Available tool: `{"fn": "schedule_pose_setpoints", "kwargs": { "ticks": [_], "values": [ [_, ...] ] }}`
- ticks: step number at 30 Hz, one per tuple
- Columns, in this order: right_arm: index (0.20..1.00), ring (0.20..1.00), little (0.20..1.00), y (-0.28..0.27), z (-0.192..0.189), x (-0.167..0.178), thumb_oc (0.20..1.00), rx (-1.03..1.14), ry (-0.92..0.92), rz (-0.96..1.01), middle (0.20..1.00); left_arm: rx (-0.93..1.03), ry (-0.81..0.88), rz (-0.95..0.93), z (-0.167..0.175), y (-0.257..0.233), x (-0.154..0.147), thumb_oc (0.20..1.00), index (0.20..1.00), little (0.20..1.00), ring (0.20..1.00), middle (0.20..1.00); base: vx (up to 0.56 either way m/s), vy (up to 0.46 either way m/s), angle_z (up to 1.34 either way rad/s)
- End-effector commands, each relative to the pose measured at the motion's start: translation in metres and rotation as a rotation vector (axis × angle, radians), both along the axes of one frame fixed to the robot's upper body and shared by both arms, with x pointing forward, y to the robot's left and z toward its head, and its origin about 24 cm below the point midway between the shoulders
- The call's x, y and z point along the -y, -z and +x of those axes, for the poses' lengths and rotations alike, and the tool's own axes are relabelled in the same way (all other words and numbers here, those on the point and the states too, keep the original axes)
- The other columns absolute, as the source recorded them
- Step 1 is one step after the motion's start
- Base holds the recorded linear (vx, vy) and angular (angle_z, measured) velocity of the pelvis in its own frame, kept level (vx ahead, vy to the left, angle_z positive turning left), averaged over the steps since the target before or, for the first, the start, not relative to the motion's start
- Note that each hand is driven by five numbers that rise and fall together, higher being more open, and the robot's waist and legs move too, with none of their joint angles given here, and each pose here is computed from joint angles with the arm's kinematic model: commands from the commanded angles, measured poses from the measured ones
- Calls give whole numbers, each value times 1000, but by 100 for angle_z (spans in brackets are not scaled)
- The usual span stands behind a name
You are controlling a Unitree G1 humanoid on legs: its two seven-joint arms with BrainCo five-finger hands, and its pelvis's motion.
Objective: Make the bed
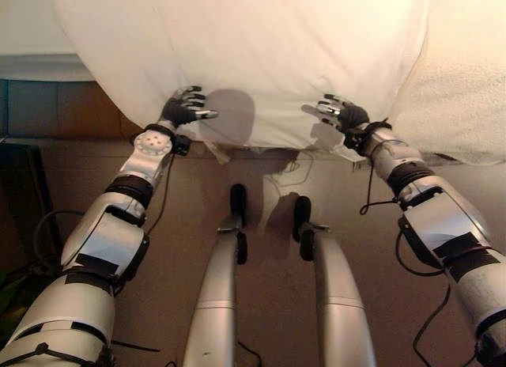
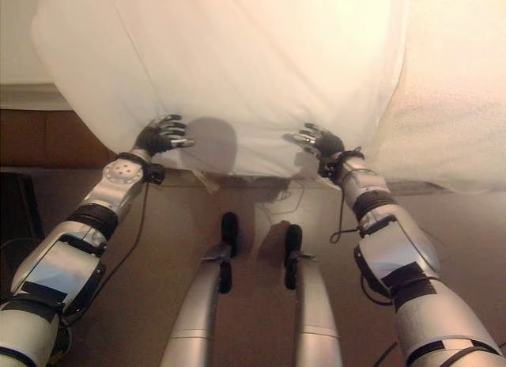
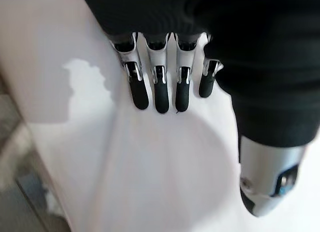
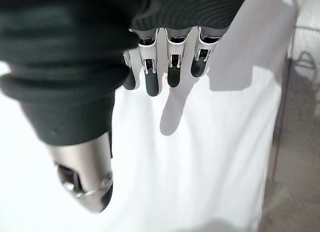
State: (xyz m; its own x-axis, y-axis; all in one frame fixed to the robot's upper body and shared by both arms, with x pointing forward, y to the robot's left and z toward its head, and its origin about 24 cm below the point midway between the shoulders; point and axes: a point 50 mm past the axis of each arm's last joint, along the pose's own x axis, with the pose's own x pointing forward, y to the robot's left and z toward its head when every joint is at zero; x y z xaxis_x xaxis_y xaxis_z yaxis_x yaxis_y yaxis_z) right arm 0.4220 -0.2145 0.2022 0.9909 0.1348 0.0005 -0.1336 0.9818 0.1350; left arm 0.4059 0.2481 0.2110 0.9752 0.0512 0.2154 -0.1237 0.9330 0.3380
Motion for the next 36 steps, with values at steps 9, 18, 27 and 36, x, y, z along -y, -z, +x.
{"fn": "schedule_pose_setpoints", "kwargs": {
  "ticks": [9, 18, 27, 36],
  "values": [
    [1000, 1000, 1000, 49, -41, 104, 1000, -93, 370, 91, 1000, 0, -458, -5, -47, 45, -93, 1000, 1000, 1000, 1000, 1000, 18, -24, 0],
    [1000, 1000, 1000, 138, -115, 164, 1000, -295, 607, 129, 1000, -216, -840, -78, -131, 142, -152, 1000, 1000, 1000, 1000, 1000, 29, -36, 0],
    [1000, 1000, 1000, 240, -180, 137, 1000, -570, 627, 186, 1000, -539, -682, -163, -169, 242, -101, 1000, 1000, 1000, 1000, 1000, 66, -24, 2],
    [1000, 1000, 1000, 325, -257, 68, 1000, -931, 457, 131, 1000, -1045, -282, -273, -235, 341, 3, 1000, 1000, 1000, 1000, 1000, 73, -7, 9]
  ]
}}
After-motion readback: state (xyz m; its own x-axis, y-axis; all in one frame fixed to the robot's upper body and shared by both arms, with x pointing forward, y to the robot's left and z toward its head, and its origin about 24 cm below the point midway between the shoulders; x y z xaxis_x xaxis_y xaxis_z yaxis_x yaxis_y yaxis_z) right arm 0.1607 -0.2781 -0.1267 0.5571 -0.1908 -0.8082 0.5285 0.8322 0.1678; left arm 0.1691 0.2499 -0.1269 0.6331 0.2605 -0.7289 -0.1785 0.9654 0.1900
